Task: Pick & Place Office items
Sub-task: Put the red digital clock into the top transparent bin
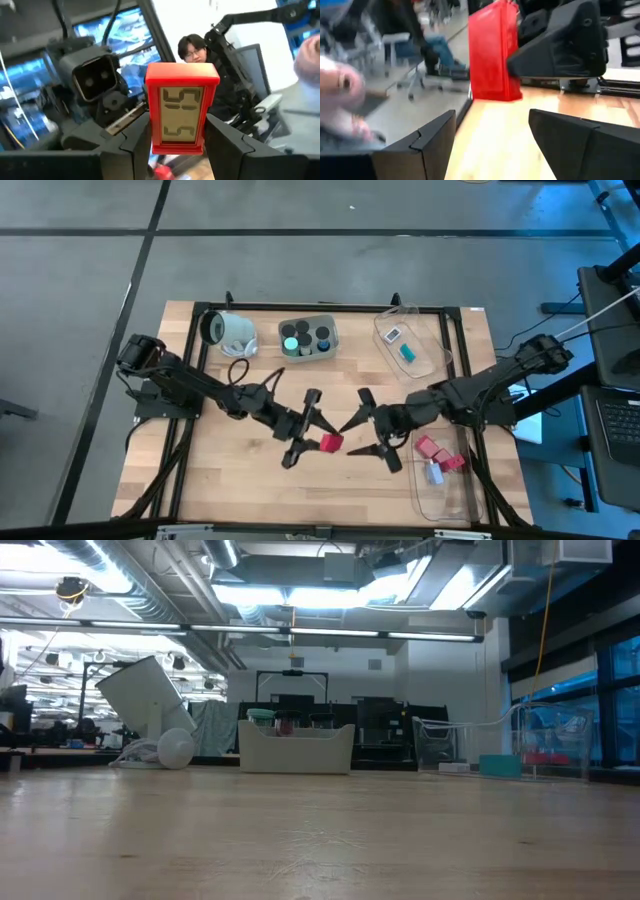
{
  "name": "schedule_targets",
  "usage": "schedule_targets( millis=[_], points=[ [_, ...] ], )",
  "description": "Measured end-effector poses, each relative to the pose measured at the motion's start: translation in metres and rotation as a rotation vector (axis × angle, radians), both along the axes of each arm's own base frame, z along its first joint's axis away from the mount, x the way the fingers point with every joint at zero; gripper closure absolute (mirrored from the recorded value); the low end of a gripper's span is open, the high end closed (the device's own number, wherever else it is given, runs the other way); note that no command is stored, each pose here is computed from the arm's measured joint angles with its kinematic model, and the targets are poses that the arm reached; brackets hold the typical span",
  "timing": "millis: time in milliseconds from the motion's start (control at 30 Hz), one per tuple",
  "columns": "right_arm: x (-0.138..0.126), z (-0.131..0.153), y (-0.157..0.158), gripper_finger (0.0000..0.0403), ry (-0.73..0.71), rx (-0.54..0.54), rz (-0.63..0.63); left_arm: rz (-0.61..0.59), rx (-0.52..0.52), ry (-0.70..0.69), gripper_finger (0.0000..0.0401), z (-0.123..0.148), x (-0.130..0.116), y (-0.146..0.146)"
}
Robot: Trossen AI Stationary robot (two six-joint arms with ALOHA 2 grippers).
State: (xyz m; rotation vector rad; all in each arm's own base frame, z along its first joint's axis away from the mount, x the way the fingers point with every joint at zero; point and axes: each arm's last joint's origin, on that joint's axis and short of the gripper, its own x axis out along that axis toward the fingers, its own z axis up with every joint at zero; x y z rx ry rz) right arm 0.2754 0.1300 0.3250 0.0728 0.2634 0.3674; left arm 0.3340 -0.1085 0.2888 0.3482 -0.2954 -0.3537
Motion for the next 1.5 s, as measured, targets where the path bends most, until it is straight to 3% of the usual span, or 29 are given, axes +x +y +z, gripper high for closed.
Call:
schedule_targets(
  millis=[233,400,500,800,1167,1333,1500],
  points=[
    [0.003,0.007,0.005,0.0148,0.018,0.336,-0.118,0.02,0.26,-0.127,0.0251,0.0,-0.004,-0.013],
    [0.003,0.011,0.006,0.0148,0.003,0.419,-0.129,0.086,0.415,-0.248,0.0251,0.005,-0.009,-0.022],
    [0.004,0.012,0.006,0.0148,-0.004,0.427,-0.128,0.133,0.458,-0.296,0.0251,0.008,-0.011,-0.023],
    [0.005,0.019,0.004,0.0148,-0.09,0.413,-0.111,0.222,0.455,-0.347,0.0251,0.014,-0.005,-0.001],
    [0.008,0.022,-0.002,0.0153,-0.13,0.391,-0.125,0.199,0.475,-0.364,0.0251,0.026,0.005,0.016],
    [0.008,0.023,-0.002,0.0184,-0.147,0.369,-0.119,0.185,0.487,-0.359,0.0251,0.025,0.005,0.015],
    [0.008,0.022,-0.002,0.0242,-0.15,0.358,-0.116,0.195,0.504,-0.365,0.0251,0.025,0.006,0.015]
  ],
)
